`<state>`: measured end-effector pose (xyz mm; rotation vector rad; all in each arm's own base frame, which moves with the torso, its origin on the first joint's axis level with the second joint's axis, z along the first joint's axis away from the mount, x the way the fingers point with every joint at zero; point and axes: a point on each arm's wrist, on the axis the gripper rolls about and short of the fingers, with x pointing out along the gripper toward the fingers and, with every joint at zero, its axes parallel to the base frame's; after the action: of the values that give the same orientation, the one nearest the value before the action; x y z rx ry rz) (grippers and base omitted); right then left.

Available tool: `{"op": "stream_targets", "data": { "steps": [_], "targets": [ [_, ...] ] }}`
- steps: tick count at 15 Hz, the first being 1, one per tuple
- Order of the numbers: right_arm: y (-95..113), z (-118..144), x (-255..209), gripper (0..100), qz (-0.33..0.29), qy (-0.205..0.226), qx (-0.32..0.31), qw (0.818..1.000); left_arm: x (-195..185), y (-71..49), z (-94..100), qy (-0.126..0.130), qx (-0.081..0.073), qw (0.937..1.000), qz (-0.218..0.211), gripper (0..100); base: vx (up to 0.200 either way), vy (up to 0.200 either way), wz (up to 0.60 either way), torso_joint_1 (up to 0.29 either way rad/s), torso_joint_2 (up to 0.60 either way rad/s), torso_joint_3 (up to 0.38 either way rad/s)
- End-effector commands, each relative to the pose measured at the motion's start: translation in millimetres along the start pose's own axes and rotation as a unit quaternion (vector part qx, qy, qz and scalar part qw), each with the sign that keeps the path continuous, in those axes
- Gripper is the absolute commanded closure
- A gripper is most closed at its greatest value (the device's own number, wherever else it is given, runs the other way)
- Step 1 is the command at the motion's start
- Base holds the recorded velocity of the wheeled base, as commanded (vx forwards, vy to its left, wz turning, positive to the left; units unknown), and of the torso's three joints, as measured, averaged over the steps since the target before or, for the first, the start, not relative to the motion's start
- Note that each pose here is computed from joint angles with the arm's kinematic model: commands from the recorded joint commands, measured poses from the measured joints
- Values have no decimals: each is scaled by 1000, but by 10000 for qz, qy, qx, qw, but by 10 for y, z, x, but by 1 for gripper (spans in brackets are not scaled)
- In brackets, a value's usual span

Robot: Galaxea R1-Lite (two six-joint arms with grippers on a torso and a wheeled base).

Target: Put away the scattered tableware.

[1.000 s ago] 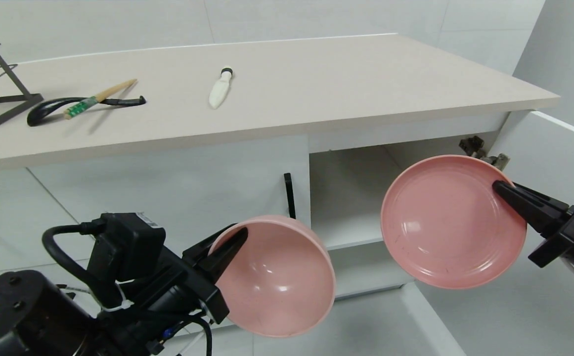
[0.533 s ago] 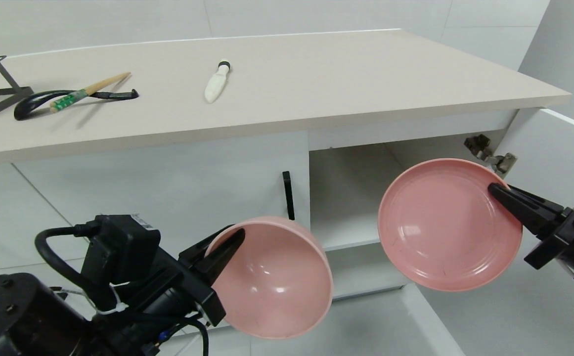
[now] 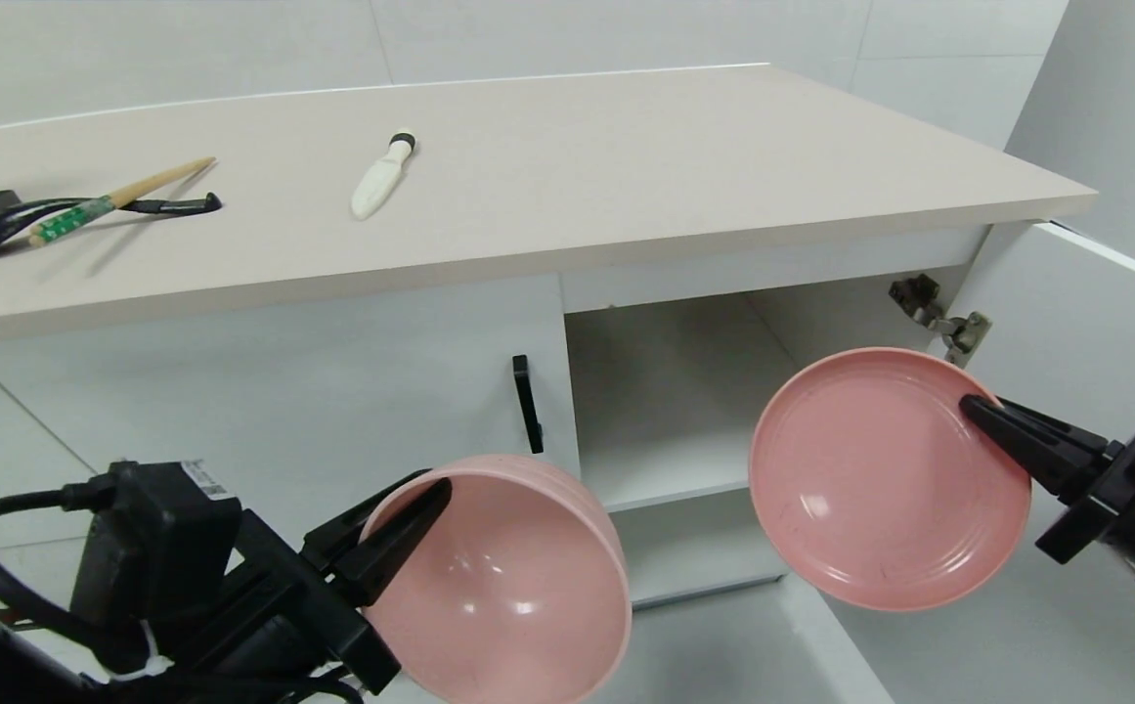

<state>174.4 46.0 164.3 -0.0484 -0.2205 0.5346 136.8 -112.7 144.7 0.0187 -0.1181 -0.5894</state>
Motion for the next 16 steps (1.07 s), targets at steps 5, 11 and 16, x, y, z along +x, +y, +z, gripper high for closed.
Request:
{"op": "stream_targets", "data": {
  "steps": [5,11,16],
  "targets": [
    [144,-415,106,100,431,959,286,9940,-65,18,-23,67,16,10000,33,100,0,0,0,0,0,0],
    [100,-727,408,100,471,1404,453,9879,-82,105,-68,195,51,9994,285,100,33,0,0,1,0,1],
    [56,-981,662,100,479,1609,518,9845,-80,108,-71,209,236,9991,296,100,80,0,0,2,1,4]
  ]
}}
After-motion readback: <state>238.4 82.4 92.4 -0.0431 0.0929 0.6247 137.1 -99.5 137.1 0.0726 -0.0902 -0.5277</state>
